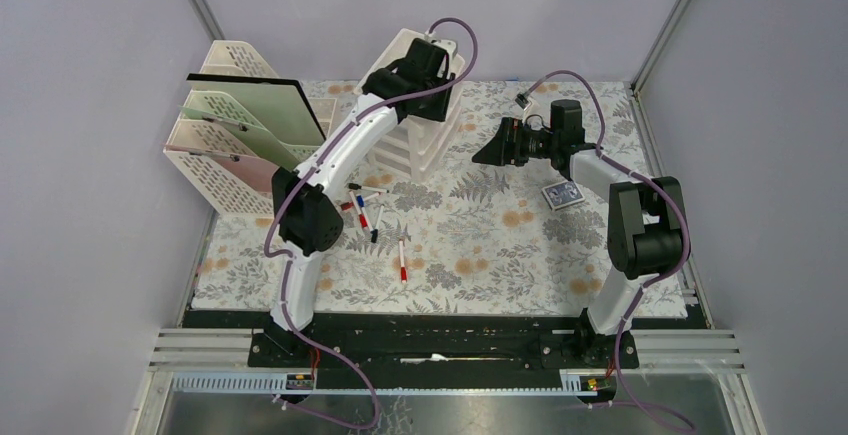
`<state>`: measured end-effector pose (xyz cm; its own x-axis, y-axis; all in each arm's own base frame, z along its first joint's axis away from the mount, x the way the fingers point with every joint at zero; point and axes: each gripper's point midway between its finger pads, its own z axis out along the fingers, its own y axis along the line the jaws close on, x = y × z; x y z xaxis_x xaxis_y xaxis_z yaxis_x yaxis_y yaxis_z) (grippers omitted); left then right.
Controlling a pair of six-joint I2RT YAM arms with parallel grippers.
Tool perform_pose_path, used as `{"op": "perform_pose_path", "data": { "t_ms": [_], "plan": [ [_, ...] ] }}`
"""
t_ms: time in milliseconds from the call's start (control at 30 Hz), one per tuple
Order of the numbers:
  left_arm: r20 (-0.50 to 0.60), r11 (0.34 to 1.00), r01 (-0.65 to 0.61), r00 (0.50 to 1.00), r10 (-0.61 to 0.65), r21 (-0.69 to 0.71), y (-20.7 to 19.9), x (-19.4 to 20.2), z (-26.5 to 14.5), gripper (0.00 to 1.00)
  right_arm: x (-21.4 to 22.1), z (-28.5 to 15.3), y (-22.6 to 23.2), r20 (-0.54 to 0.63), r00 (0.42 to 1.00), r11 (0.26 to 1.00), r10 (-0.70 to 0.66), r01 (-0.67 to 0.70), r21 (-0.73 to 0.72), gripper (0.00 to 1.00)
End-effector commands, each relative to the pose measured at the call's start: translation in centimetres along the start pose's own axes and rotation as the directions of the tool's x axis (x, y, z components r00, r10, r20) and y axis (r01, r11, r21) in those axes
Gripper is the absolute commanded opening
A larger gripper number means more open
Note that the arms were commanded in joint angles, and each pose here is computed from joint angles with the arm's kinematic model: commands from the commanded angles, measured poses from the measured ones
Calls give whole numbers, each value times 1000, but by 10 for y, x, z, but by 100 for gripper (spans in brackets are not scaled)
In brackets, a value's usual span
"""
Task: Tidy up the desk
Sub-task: Pick up the storage box from the center of the board.
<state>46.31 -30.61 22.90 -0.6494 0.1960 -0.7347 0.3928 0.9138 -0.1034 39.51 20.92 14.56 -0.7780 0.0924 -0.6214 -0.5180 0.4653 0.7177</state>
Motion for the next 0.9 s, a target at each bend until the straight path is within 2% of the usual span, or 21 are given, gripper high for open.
{"op": "perform_pose_path", "data": {
  "t_ms": [0,267,400,600,867],
  "plan": [
    [56,998,-36,998,38,-45,5,-18,-5,35,-13,-3,4,19,999,999,-48,49,-9,100],
    [86,999,-43,995,46,-34,-2,-28,-10,0,-13,-3,5,19,999,999,-46,46,-12,100],
    [184,1000,-10,983,11,-7,-9,-57,-33,0,-17,-5,10,27,998,998,-49,50,-24,100],
    [336,993,63,937,-94,103,-20,-98,-80,0,-35,-11,23,77,997,996,13,-6,-95,100],
    [373,952,124,900,-226,279,-28,-111,-116,0,-52,-7,20,149,973,978,177,-158,-134,100]
  ]
}}
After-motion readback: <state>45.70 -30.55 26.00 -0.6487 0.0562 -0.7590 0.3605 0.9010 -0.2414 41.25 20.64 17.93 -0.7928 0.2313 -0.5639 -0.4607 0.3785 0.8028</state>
